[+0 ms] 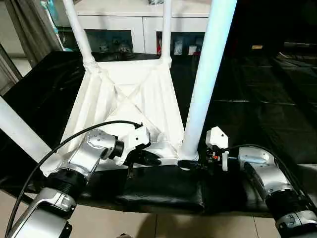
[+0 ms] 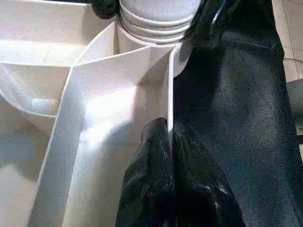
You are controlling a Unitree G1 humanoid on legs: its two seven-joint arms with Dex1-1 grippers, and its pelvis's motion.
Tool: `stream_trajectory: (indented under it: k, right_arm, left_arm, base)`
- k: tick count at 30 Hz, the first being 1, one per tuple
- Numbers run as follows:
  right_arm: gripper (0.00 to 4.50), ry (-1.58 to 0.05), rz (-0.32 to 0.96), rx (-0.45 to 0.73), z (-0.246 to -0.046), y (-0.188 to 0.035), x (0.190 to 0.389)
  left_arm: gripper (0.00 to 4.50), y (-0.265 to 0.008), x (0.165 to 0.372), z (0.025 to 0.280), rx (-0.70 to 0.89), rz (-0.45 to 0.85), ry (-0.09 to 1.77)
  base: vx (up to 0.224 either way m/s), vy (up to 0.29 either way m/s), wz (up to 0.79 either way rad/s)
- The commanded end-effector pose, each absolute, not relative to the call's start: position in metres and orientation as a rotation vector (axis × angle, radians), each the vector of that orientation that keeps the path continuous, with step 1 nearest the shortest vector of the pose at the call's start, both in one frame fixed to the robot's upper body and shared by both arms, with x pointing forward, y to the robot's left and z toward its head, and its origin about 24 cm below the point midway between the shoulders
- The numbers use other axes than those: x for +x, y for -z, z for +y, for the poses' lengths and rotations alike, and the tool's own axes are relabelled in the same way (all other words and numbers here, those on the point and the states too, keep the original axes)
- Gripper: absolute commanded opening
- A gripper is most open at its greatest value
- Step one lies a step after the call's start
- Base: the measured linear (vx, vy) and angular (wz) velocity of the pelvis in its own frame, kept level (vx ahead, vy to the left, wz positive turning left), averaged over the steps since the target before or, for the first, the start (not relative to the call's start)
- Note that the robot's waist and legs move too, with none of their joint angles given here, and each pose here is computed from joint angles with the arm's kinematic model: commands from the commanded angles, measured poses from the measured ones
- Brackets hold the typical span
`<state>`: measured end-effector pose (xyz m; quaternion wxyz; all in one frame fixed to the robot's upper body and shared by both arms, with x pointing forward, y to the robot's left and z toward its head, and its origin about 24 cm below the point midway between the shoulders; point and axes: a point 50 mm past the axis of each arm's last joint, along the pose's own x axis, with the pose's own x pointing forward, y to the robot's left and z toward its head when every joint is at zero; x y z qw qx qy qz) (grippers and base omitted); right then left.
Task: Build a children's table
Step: Rotate leg to tighten
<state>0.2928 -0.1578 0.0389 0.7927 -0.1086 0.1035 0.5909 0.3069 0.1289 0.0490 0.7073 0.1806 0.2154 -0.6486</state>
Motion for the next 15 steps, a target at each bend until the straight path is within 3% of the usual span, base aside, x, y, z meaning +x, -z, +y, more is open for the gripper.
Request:
stream_trajectory:
  k: [1, 4, 15]
  right_arm:
    - [3.14, -1.282, 0.217, -0.229, -0.1610, -0.0420, 0.2911]
    - [2.78, -1.289, 0.224, -0.227, -0.1619, -0.0417, 0.2906]
    - [2.66, -1.293, 0.246, -0.211, -0.1625, -0.0392, 0.2896]
  left_arm:
    - [0.00, -0.0397, 0.3009, 0.1320, 0.411, 0.547, 1.454]
    - [0.00, -0.0399, 0.3008, 0.1328, 0.409, 0.550, 1.452]
    - [0.00, -0.0381, 0.2981, 0.1342, 0.401, 0.576, 1.465]
  base:
    - [0.000, 0.000, 0.00]
    - [0.000, 0.000, 0.00]
    - [0.000, 0.000, 0.00]
